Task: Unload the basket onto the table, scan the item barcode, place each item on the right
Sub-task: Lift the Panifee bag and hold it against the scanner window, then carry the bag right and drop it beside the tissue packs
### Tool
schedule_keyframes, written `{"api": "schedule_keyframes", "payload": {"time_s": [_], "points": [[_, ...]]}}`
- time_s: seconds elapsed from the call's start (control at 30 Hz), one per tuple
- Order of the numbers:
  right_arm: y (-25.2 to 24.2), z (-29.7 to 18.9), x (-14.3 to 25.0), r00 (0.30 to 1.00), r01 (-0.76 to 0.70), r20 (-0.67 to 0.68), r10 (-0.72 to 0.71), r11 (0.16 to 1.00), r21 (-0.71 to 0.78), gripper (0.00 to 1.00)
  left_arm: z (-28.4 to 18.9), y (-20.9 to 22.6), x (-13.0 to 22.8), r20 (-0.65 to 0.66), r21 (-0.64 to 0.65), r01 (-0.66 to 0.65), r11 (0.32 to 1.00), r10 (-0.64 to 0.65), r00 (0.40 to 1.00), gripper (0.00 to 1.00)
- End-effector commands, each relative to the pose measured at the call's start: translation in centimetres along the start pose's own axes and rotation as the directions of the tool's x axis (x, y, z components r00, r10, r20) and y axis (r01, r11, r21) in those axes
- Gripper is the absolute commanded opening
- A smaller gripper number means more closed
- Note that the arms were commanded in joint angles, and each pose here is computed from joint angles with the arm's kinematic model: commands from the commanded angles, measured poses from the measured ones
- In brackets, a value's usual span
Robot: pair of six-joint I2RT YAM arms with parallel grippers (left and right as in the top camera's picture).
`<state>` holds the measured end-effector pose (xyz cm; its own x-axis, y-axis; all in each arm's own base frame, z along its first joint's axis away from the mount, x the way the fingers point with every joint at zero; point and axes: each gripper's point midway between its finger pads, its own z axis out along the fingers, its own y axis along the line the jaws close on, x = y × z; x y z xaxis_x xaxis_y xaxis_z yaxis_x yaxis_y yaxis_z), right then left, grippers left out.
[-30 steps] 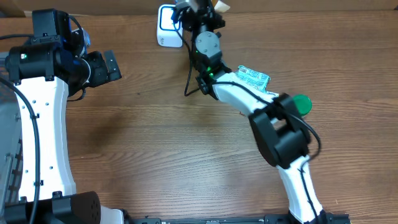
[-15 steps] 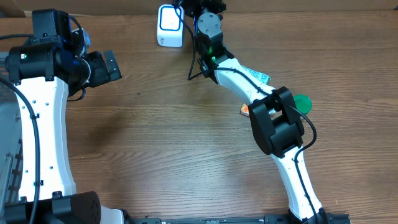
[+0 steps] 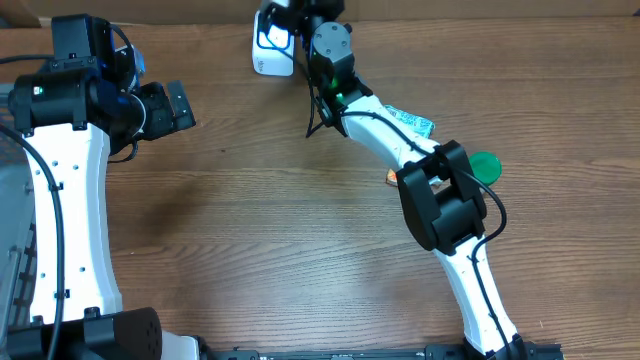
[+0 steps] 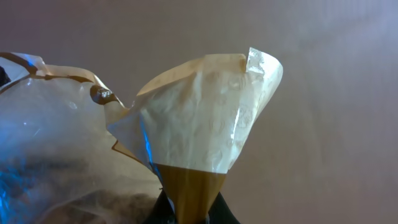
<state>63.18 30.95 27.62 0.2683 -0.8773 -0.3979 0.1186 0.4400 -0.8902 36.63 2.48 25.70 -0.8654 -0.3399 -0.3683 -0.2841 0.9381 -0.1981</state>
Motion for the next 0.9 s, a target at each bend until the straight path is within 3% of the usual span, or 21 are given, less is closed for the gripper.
{"api": "schedule_keyframes", "payload": {"time_s": [0.0,0.33,0.87], "points": [[-0.4,-0.1,-3.1,0.990,0.090,0.114,-0.087,0.996,-0.019,0.04,-0.7,-0.1,-0.2,0.020,0.008,-0.009,1.000,0.008,1.000,1.00],[0.9,-0.3,-3.7,0.955,0.256,0.164,-0.246,0.966,-0.046,0.04,-0.7,-0.1,-0.2,0.020,0.008,-0.008,1.000,0.008,1.000,1.00],[-1.8,-0.5,-5.0,0.958,0.215,0.178,-0.224,0.974,0.066,0.04,-0.7,-0.1,-0.2,0.020,0.008,-0.009,1.000,0.008,1.000,1.00]]}}
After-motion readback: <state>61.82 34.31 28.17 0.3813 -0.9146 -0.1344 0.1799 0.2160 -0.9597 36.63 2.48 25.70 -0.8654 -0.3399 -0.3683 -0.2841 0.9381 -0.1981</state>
